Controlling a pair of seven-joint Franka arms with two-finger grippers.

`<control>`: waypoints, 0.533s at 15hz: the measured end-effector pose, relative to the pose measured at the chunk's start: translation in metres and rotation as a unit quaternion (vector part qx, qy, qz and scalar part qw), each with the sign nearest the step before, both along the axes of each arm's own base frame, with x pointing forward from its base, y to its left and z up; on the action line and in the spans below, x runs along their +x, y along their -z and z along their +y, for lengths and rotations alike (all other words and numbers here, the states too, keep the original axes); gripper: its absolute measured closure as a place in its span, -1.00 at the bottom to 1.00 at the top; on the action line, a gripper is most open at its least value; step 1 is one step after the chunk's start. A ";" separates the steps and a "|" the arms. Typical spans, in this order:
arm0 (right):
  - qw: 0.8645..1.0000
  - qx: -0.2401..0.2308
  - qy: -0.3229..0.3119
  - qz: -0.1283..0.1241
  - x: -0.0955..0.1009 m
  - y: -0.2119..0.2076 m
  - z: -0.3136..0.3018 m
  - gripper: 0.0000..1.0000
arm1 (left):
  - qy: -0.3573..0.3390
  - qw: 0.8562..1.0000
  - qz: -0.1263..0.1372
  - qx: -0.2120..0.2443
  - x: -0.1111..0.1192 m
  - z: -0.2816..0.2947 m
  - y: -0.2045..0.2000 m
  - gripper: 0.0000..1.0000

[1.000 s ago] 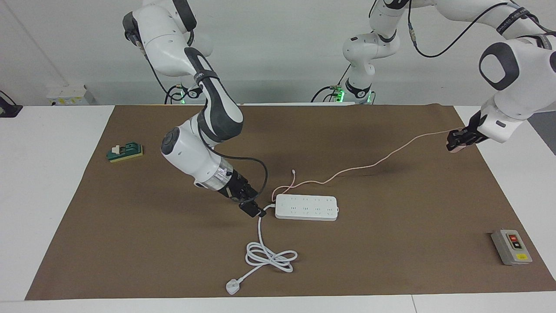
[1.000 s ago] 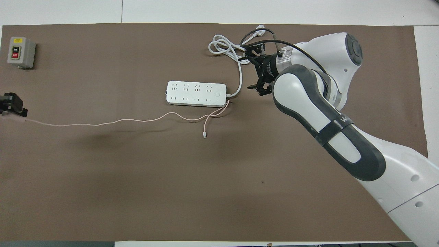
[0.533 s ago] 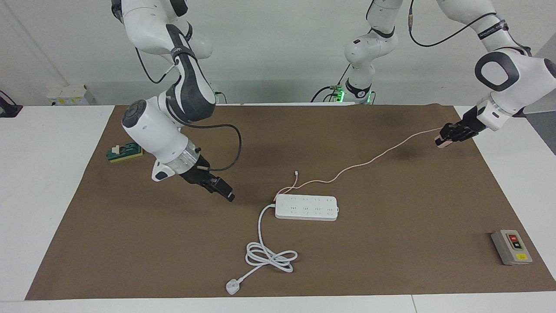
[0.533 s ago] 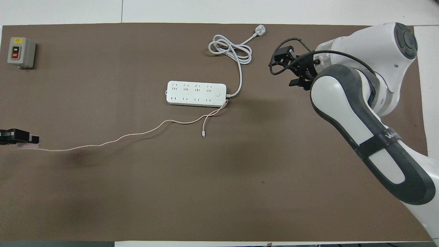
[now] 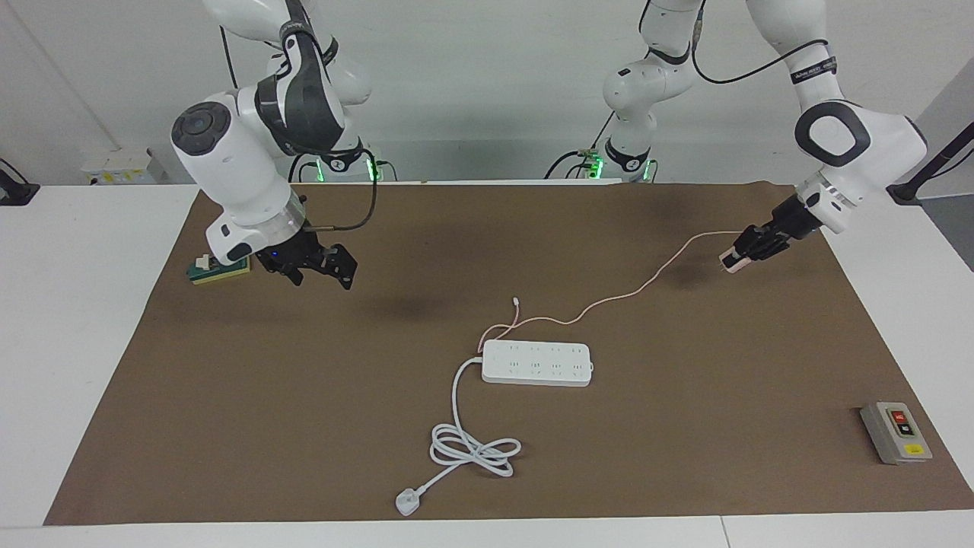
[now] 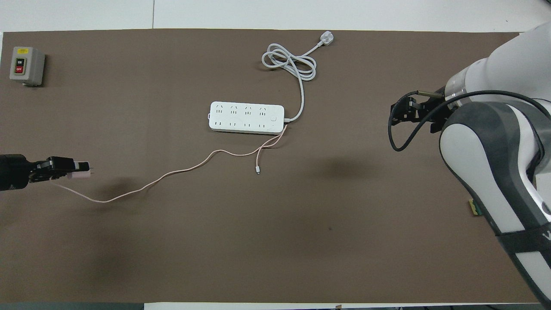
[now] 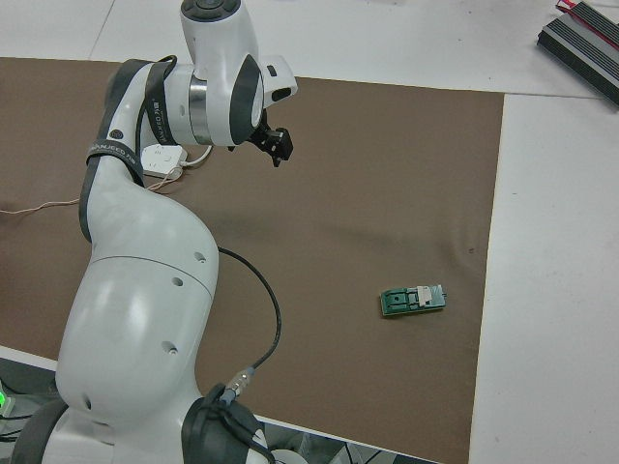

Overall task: Unplug charger and place it aside
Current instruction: 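Carry the charger aside with the left gripper while the right gripper withdraws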

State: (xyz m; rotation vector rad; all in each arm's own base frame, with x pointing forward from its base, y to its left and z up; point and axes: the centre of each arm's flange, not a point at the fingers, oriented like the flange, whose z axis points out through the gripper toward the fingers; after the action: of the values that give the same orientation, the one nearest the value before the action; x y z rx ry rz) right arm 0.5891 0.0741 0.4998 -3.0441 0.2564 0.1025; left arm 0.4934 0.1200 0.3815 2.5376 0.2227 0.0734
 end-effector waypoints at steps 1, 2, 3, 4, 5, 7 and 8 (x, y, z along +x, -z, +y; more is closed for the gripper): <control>1.000 -0.008 -0.010 0.008 -0.007 -0.006 -0.005 -1.00 | 0.000 1.000 -0.002 -0.009 -0.002 0.001 0.008 0.37; 1.000 -0.013 -0.015 0.019 -0.013 -0.009 -0.010 -1.00 | -0.001 1.000 -0.001 -0.015 -0.004 0.003 0.016 0.37; 0.999 -0.017 -0.016 0.027 -0.017 -0.012 -0.016 -1.00 | -0.004 1.000 0.001 -0.021 -0.005 0.006 0.024 0.37; 0.999 -0.020 -0.014 0.031 -0.020 -0.014 -0.022 -1.00 | -0.006 1.000 0.003 -0.025 -0.007 0.011 0.032 0.37; 0.999 -0.022 -0.012 0.034 -0.022 -0.016 -0.027 -1.00 | -0.005 1.000 0.002 -0.030 -0.008 0.014 0.040 0.37; 0.999 -0.025 -0.005 0.036 -0.024 -0.019 -0.034 -1.00 | 0.005 0.999 -0.004 -0.033 -0.010 0.018 0.052 0.37; 0.999 -0.025 0.000 0.042 -0.026 -0.019 -0.040 -1.00 | 0.015 0.999 -0.007 -0.033 -0.011 0.018 0.059 0.37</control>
State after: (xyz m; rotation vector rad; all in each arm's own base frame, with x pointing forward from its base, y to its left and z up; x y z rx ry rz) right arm 0.5636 0.0343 0.5191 -3.0943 0.2686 0.2290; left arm 0.4828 0.1381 0.3221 2.4721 0.1787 0.0718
